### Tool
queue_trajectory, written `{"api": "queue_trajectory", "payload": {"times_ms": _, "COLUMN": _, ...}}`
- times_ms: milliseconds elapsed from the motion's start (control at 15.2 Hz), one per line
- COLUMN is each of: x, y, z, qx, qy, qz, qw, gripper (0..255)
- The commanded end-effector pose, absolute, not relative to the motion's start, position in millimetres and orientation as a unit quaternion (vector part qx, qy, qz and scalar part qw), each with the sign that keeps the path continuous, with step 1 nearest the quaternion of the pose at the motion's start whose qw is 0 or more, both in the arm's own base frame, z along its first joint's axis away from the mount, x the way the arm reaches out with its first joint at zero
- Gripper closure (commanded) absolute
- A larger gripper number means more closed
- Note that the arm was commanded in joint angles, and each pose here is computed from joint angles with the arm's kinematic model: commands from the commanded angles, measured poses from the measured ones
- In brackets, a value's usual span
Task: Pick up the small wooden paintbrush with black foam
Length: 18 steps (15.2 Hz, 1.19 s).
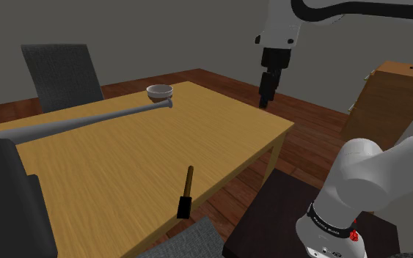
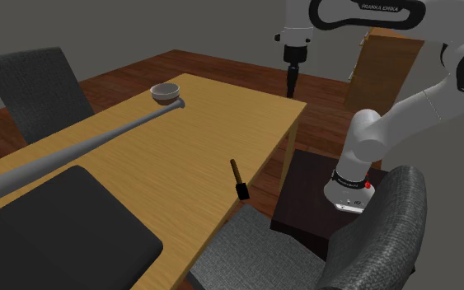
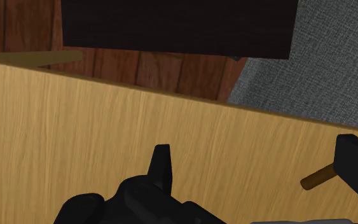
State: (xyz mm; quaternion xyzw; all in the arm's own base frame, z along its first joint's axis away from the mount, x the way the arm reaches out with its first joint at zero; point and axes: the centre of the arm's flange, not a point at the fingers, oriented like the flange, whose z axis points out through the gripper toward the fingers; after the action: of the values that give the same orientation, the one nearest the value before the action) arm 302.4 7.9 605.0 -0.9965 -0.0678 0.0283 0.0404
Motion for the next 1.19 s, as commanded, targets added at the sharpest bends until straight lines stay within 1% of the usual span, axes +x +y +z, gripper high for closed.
{"api": "queue_trajectory", "payload": {"times_ms": 0, "x": 302, "y": 8, "z": 605, "qx": -0.996, "qy": -0.068, "qz": 0.028, "qw": 0.040, "gripper": 0}}
{"api": "queue_trajectory", "payload": {"times_ms": 528, "x": 298, "y": 98, "z": 550, "qx": -0.994, "qy": 0.099, "qz": 0.022, "qw": 0.035, "gripper": 0}}
{"api": "queue_trajectory", "payload": {"times_ms": 1122, "x": 328, "y": 193, "z": 485, "qx": -0.959, "qy": 0.282, "qz": 0.014, "qw": 0.028, "gripper": 0}}
